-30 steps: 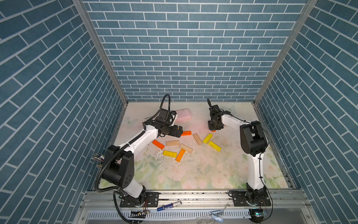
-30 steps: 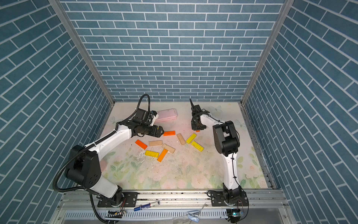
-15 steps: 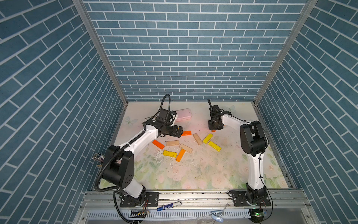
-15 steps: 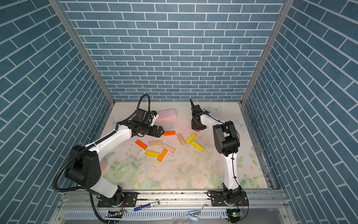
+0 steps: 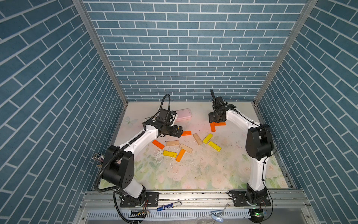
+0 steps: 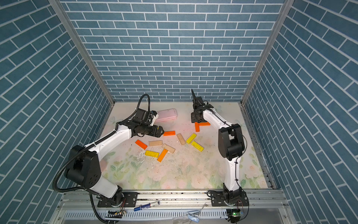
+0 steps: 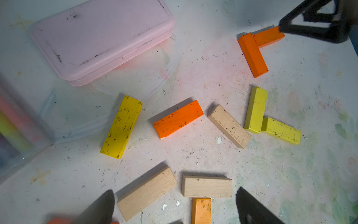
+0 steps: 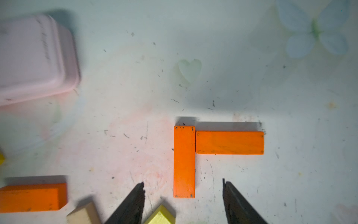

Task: Assemble the number 6 with building blocks
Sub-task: Assemble the building block at the center of the board, then pick up the building block from the center of the board.

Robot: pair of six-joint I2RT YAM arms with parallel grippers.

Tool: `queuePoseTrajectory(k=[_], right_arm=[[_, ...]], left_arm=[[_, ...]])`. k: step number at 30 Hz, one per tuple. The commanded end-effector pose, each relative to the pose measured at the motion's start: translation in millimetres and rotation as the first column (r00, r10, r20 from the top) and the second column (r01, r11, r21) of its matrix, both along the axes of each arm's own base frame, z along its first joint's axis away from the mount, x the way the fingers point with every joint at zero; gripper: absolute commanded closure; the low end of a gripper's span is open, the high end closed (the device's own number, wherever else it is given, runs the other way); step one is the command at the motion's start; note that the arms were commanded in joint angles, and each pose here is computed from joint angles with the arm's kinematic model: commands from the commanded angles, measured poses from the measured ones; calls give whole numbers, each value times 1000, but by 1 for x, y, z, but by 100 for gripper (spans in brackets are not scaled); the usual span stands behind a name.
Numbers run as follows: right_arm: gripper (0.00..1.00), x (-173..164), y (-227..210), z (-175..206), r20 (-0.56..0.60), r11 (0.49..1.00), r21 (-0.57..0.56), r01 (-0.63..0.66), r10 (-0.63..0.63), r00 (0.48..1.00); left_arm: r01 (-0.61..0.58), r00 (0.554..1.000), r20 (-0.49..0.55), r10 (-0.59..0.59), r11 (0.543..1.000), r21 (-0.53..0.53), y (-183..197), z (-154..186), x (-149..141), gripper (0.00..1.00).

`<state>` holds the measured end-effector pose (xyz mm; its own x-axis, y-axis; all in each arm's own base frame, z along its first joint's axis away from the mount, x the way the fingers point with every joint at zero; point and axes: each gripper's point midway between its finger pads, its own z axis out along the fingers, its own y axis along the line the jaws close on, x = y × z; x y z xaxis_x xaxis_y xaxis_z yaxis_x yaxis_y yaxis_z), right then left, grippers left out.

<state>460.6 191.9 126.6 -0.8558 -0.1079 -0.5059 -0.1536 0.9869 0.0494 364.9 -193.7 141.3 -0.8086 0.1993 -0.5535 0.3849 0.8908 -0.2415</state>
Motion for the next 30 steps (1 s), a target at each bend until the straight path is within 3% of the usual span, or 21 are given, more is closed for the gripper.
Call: queuePoseTrajectory(k=[1,8,12,19,25,30], right_arm=[[34,-38,-3,8,-9,997,68,23,-22,1000],[35,-106,-5,-27,-40,989,136,-66,72,997],[35,-129,-6,-56,-109,983,77,-166,174,979],[36,-140,5,-81,-175,943,20,-333,331,927],[38,-141,3,-94,-224,921,-23,-388,374,900],[46,-146,1,-100,-249,915,-28,-403,384,889]], left_arm=[[3,1000,31,-3,1000,-2,0,14,-1,2],[21,999,29,-20,1000,-23,-8,15,-3,2],[38,999,27,-37,999,-29,-13,17,-6,1],[64,998,18,-64,998,5,-17,10,-11,2],[67,998,9,-67,998,17,-18,7,-11,2],[70,998,8,-70,997,20,-18,6,-11,2]])
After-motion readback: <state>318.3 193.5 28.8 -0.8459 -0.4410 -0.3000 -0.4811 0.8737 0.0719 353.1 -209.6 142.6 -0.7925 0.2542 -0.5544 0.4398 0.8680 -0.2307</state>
